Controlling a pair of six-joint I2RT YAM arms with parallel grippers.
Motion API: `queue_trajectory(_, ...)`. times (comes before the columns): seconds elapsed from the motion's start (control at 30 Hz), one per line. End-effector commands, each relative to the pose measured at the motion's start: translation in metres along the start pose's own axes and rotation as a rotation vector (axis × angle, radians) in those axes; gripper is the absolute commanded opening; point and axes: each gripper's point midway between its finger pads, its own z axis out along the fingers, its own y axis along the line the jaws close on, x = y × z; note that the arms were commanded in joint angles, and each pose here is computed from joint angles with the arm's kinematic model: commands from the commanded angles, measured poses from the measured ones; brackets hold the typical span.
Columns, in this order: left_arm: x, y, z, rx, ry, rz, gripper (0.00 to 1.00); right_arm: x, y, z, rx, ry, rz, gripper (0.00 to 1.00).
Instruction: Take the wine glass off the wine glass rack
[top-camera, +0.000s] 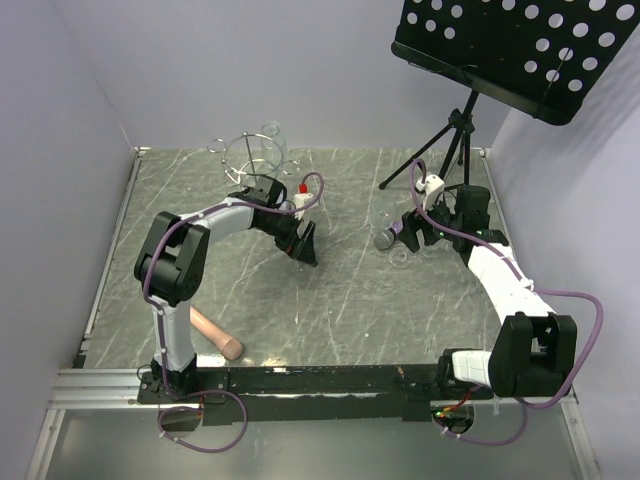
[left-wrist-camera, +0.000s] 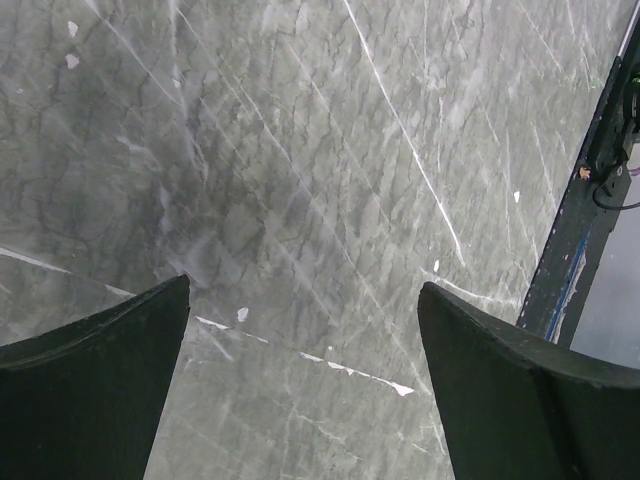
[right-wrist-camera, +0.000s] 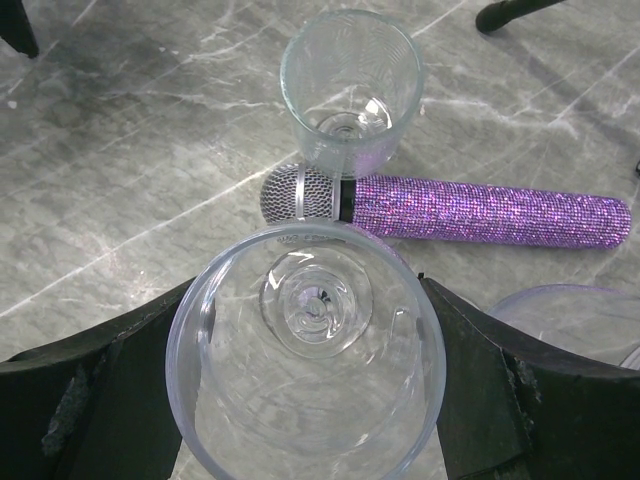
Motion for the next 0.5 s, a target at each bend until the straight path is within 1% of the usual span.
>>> queue_trajectory(0.0, -0.018, -0.007, -0.012, -0.009, -0.06, 0.061, 1.0, -0.046, -0.004, -0.012, 0.006, -0.126, -0.056, 0.56)
queue_trajectory(0.27, -0.017, -0.009, -0.012, -0.002, -0.067, 0.059, 1.0, -0.049, 0.013, -0.017, -0.044, -0.132, -0.072, 0.56)
queue_trajectory(0.47, -0.016, -0.008, -0.011, -0.002, -0.068, 0.054, 1.0, -0.037, 0.021, -0.022, -0.055, -0.096, -0.079, 0.56)
